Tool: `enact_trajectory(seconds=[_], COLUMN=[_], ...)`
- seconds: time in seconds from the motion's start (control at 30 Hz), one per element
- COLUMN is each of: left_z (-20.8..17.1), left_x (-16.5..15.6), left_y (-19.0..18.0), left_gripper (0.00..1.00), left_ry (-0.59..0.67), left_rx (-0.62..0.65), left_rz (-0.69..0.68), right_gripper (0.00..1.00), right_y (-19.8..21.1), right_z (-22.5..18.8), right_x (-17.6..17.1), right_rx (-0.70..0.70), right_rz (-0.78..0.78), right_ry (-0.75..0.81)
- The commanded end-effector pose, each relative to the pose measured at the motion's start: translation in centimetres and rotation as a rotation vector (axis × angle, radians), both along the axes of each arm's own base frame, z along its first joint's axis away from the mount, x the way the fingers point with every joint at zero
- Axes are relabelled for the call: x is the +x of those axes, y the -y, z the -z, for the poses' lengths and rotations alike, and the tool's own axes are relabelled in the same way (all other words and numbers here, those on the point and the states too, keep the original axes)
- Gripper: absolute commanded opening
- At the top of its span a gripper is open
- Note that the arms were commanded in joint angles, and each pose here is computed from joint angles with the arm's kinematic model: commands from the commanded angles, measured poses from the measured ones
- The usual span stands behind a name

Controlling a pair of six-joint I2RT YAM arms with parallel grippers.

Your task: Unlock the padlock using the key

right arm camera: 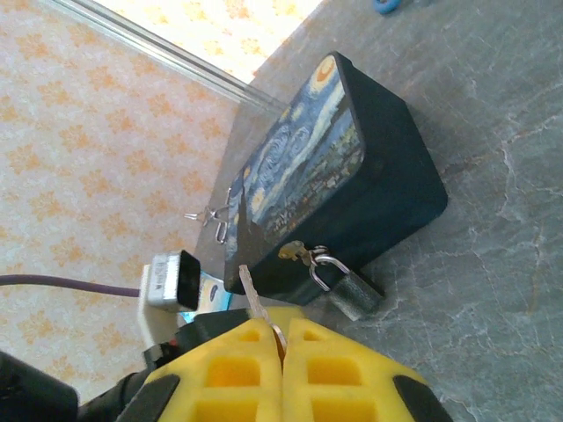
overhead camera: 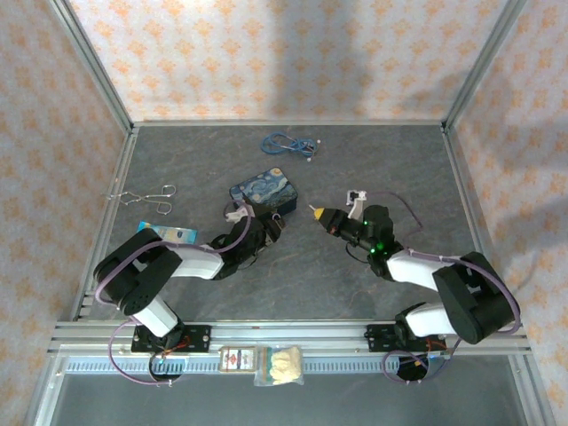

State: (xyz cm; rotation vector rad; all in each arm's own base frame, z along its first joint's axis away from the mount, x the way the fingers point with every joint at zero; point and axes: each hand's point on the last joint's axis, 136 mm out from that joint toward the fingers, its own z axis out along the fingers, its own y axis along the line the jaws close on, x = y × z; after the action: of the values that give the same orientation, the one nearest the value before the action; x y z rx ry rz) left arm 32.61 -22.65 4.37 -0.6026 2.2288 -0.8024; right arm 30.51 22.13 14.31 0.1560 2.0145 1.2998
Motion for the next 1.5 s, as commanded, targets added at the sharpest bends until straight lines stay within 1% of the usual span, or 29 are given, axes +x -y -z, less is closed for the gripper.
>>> enact_trajectory(seconds=[0.0,0.2,0.33,0.47,0.57,0.67,0.8,0.87,0.97,1.23,1.37,1.47], left_z=[-1.5,-0.9,0.5,1.4,1.7,1.4,0.4,-0.4,-2.1,-6.5,-8.4,-9.4], left_x=[2.2,3.8,4.4,4.5,4.4,4.4,4.2,4.1,3.9,2.6,2.0,1.7], left_y=[0.8,1.2,1.5,1.6,1.4,1.2,1.1,1.0,0.8,1.1,1.7,2.1], left_gripper=[0.52,0.51,0.51,0.43,0.31,0.20,0.07,0.00,0.00,0.00,0.00,0.00], left_ry=[0.083,0.114,0.097,0.087,0.085,0.094,0.096,0.095,0.090,0.112,0.129,0.137], left_rx=[-0.032,-0.012,0.007,0.006,0.007,-0.017,-0.083,-0.140,-0.264,-0.532,-0.666,-0.733], left_rz=[-0.054,-0.083,-0.088,-0.095,-0.103,-0.102,-0.081,-0.067,-0.043,0.023,0.061,0.083], right_gripper=[0.00,0.00,0.00,0.00,0.00,0.00,0.00,0.00,0.00,0.00,0.00,0.00], right_y=[0.8,1.1,1.3,1.4,1.5,1.6,1.3,0.9,0.3,-1.1,-2.8,-4.5], right_z=[-0.3,-0.4,-0.4,-0.1,0.0,0.2,1.0,1.6,1.9,2.0,1.3,0.6], right_x=[0.0,-0.4,-0.4,-0.4,-0.4,-0.3,-0.4,-0.7,-1.0,-2.0,-3.0,-3.6], right_rx=[-0.019,-0.024,-0.028,-0.033,-0.041,-0.047,-0.053,-0.044,0.001,0.157,0.247,0.295], right_rz=[0.030,0.040,0.046,0.054,0.056,0.058,0.042,0.016,-0.019,-0.066,-0.102,-0.138], right_ry=[0.031,0.038,0.040,0.032,0.030,0.025,0.002,-0.018,-0.048,-0.132,-0.158,-0.156])
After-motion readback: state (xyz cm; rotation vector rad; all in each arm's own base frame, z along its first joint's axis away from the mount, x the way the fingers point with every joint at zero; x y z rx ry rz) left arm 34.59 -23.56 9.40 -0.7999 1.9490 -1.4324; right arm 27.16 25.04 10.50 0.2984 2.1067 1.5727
